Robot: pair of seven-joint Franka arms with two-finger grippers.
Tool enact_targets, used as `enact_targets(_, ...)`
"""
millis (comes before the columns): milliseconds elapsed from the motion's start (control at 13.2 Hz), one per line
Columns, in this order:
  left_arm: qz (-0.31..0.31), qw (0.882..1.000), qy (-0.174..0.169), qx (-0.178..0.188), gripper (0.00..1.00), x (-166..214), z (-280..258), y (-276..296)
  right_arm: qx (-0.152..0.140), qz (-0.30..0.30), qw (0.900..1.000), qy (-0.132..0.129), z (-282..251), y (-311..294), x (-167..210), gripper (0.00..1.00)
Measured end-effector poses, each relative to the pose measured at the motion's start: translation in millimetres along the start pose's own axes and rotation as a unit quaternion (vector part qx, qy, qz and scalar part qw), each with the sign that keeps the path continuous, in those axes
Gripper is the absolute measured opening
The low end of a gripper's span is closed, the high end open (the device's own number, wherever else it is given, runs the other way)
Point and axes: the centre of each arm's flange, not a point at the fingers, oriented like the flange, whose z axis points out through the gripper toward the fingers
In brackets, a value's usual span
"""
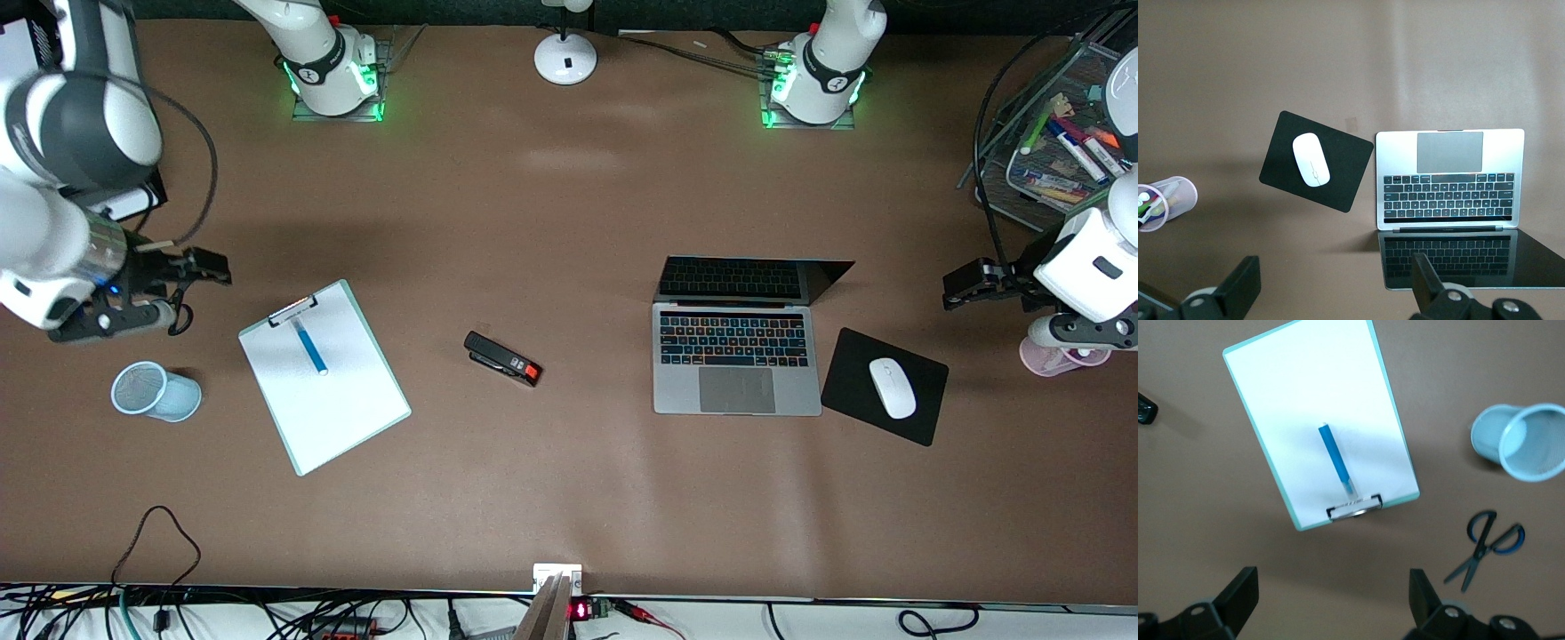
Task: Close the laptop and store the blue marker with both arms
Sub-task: 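Lower the right gripper over the blue marker on the clipboard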
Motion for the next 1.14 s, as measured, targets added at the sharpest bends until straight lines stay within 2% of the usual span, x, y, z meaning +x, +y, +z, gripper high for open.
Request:
enact_targets(227, 0.000, 1.000, 0.000, 0.000, 1.00, 0.0, 0.2, 0.0, -0.008, -0.073, 0.997, 0.018, 32.4, 5.6, 23.2, 1.00)
enact_targets(455, 0.000, 1.000, 0.000, 0.000, 1.00, 0.0, 0.1, 0.3, -0.017, -0.144, 0.989, 0.033, 76.0, 8.5, 47.8, 0.98)
enact_targets(607, -0.001, 1.000, 0.000, 0.000, 1.00, 0.0, 0.5, -1.2, -0.023, -0.172, 0.984, 0.045, 98.8, 0.8, 62.1, 0.85)
enact_targets(682, -0.003, 1.000, -0.001, 0.000, 1.00, 0.1, 0.8, -3.4, -0.026, -0.181, 0.982, 0.051, 107.4, -7.1, 68.6, 0.85)
enact_targets(834, -0.006, 1.000, -0.002, 0.000, 1.00, 0.6, 2.2, -7.8, -0.030, -0.193, 0.979, 0.059, 121.1, -20.6, 78.2, 0.72)
enact_targets(910, -0.006, 1.000, -0.002, 0.000, 1.00, 0.8, 2.7, -7.6, -0.031, -0.195, 0.978, 0.060, 128.3, -23.3, 81.4, 0.70)
enact_targets(986, -0.005, 1.000, -0.003, 0.000, 1.00, 0.9, 3.1, -6.3, -0.033, -0.196, 0.978, 0.062, 136.6, -24.6, 84.6, 0.62)
enact_targets(1137, -0.003, 1.000, -0.003, 0.000, 1.00, 1.0, 3.4, -4.5, -0.033, -0.200, 0.977, 0.062, 156.0, -28.3, 90.5, 0.60)
